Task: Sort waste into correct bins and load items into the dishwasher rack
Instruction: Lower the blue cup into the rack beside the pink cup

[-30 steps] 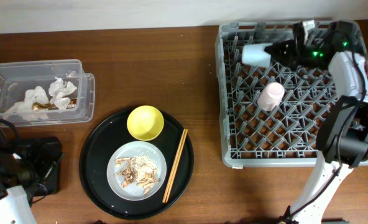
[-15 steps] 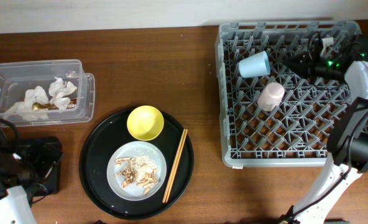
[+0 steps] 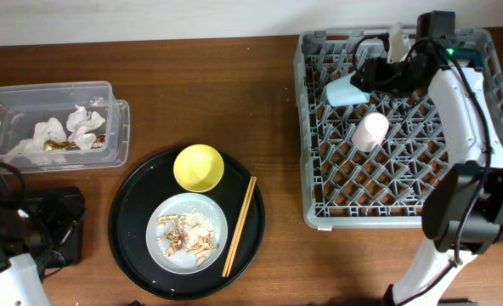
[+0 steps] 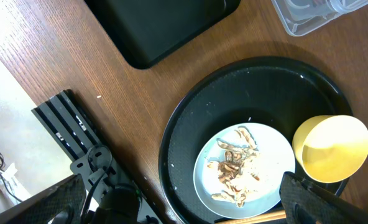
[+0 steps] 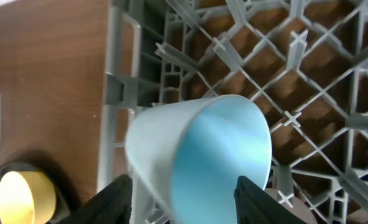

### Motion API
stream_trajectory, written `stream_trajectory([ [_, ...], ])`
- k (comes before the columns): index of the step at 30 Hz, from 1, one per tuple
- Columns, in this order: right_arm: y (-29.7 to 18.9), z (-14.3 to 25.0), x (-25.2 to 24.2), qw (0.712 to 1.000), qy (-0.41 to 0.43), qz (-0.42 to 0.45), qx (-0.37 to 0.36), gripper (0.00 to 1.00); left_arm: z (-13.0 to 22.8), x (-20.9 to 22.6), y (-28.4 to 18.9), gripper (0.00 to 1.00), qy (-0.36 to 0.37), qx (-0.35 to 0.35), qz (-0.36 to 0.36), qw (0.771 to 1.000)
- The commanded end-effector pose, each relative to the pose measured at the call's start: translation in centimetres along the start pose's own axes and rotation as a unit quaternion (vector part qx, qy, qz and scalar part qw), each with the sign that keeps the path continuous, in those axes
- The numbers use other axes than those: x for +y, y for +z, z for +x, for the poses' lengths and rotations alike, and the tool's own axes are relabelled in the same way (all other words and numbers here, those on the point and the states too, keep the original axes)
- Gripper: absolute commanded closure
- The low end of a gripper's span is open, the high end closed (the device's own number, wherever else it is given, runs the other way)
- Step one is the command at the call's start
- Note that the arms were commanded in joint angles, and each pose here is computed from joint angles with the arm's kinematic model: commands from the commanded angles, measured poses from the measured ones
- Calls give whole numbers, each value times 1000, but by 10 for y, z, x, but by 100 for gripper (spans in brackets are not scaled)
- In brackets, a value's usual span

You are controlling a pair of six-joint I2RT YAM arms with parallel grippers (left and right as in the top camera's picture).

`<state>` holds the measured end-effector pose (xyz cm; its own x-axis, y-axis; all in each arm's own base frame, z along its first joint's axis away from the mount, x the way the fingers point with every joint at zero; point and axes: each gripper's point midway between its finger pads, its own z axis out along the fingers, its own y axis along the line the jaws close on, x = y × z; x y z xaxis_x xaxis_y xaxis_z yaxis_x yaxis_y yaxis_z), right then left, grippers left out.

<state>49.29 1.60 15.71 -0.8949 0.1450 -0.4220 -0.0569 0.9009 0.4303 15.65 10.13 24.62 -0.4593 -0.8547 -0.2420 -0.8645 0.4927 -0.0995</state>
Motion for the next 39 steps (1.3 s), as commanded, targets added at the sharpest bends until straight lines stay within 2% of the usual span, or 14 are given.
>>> stream_trajectory([
  [1, 22, 13, -17, 999, 12, 13, 30, 59, -1, 1, -2, 1, -5, -4, -2, 1000],
  [2, 20, 9, -19, 1000, 13, 13, 23, 72, -1, 1, -2, 1, -5, -4, -2, 1000],
  [6, 0, -3, -47, 998, 65, -7, -8, 87, -1, 1, -2, 1, -5, -4, -2, 1000],
  [8, -28, -24, -38, 986, 76, -139, -57, 96, -1, 1, -2, 1, -5, -4, -2, 1000],
  [14, -61, -68, -3, 939, 113, -305, -110, 96, -1, 1, -2, 1, -5, -4, -2, 1000],
  [16, -30, -71, -4, 931, 150, -322, -89, 96, -1, 1, -2, 1, -5, -4, -2, 1000],
  [18, 12, -54, -10, 921, 175, -346, -44, 96, -1, 1, -2, 1, -5, -4, -2, 1000],
  [20, 34, -42, -22, 915, 200, -351, -21, 96, -1, 1, -2, 1, -5, -4, -2, 1000],
  [24, 32, -41, -29, 915, 205, -346, -23, 91, -1, 1, -2, 1, -5, -4, -2, 1000],
  [26, 31, -42, -34, 916, 208, -343, -27, 96, -1, 1, -2, 1, -5, -4, -2, 1000],
  [28, 27, -43, -37, 914, 209, -347, -30, 96, -1, 1, -2, 1, -5, -4, -2, 1000],
  [31, 9, -48, -14, 891, 173, -419, -23, 96, -1, 1, -2, 1, -5, -4, -2, 1000],
  [34, 7, -54, -2, 887, 161, -432, -22, 96, -1, 1, -2, 1, -5, -4, -2, 1000],
  [39, 41, -41, -21, 888, 208, -410, -1, 96, -1, 1, -2, 1, -5, -4, -2, 1000],
])
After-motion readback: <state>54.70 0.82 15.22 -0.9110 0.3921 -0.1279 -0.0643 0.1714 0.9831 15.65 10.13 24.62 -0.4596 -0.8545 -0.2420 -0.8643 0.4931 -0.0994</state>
